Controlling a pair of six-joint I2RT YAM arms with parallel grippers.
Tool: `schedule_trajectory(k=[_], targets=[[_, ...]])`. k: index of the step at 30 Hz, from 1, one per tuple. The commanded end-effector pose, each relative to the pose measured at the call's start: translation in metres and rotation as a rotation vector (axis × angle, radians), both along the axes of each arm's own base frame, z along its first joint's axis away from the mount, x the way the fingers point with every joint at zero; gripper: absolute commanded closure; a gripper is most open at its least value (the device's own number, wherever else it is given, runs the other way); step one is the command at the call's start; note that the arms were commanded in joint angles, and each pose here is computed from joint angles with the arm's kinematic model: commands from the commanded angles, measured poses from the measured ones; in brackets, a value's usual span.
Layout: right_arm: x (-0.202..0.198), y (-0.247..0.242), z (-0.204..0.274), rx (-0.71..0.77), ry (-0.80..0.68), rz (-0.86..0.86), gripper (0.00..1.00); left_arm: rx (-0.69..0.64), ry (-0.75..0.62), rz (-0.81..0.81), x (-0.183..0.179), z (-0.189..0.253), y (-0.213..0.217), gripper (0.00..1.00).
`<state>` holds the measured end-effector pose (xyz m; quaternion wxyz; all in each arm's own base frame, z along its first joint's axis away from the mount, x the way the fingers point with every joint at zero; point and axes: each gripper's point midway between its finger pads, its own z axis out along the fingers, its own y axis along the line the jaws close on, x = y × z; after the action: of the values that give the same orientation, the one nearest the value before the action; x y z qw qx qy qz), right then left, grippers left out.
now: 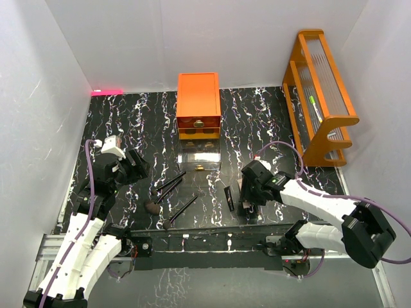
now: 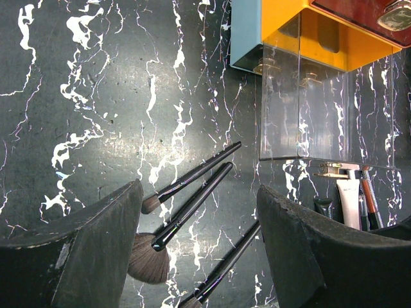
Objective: Organize the makeup
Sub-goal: Pick up the makeup from the center of the board.
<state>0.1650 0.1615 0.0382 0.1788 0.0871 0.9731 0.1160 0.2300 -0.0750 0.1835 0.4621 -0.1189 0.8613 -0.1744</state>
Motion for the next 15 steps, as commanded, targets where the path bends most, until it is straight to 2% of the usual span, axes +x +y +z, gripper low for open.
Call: schedule_trajectory(k=[1, 8, 15], targets=[[0.009, 0.006, -0.002, 0.012, -0.042, 0.006, 0.52, -0.002, -0.003, -0.006, -0.001, -0.001, 0.000, 0.30], [0.011, 0.007, -0.007, -0.005, -0.041, 0.014, 0.53, -0.002, -0.001, -0.008, -0.001, -0.001, -0.001, 0.30], [0.013, 0.009, -0.013, -0.014, -0.034, 0.021, 0.59, -0.003, -0.006, -0.004, -0.001, 0.000, 0.000, 0.30]])
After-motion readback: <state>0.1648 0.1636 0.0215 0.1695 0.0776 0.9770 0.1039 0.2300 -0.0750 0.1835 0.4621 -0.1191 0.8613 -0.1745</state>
